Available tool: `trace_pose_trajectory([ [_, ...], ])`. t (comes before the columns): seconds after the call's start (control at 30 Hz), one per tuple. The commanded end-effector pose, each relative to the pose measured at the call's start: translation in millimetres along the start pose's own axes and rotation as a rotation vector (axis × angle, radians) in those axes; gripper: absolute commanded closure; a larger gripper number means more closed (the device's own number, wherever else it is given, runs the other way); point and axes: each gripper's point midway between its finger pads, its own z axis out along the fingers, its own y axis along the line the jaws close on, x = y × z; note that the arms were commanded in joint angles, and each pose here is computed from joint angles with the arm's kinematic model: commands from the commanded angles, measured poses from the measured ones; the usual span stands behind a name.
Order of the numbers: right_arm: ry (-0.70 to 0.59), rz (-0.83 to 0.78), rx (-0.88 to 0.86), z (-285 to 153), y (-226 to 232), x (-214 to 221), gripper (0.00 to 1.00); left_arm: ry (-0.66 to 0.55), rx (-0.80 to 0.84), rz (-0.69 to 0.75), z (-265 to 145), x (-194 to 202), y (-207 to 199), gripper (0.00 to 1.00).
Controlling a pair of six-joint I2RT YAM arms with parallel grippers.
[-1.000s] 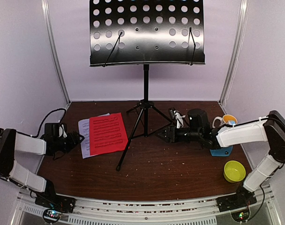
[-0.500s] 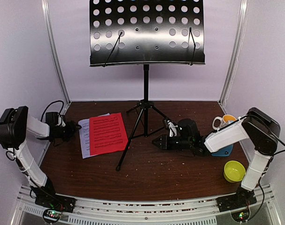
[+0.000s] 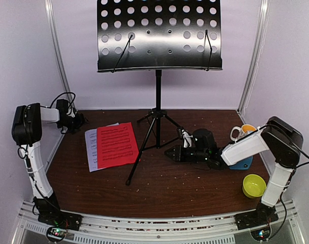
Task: Set up the instrument practice props
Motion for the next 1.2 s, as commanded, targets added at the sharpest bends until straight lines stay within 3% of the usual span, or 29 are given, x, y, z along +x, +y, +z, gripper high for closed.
trace_pose_trajectory([
  [0.0,-0.055,-0.021,-0.018,-6,14,-19,0.77,0.086,0.02,-0.019,6,11,1,0.19],
  [0.23,-0.058,-0.016,-0.013,-7,17,-25,0.77,0.124,-0.02,-0.017,12,21,-11,0.17],
  [0.43,-0.075,-0.018,-0.006,-13,17,-32,0.77,0.216,-0.043,-0.13,33,42,-8,0.08],
  [0.57,-0.084,-0.013,-0.002,-17,16,-34,0.76,0.246,-0.075,-0.061,48,59,-24,0.08],
  [0.93,-0.061,-0.004,0.024,-16,6,-25,0.77,0.378,0.08,0.167,66,97,-69,0.32],
  [1.17,-0.035,0.011,0.042,-14,-3,-14,0.76,0.41,0.161,0.194,50,133,-100,0.44],
])
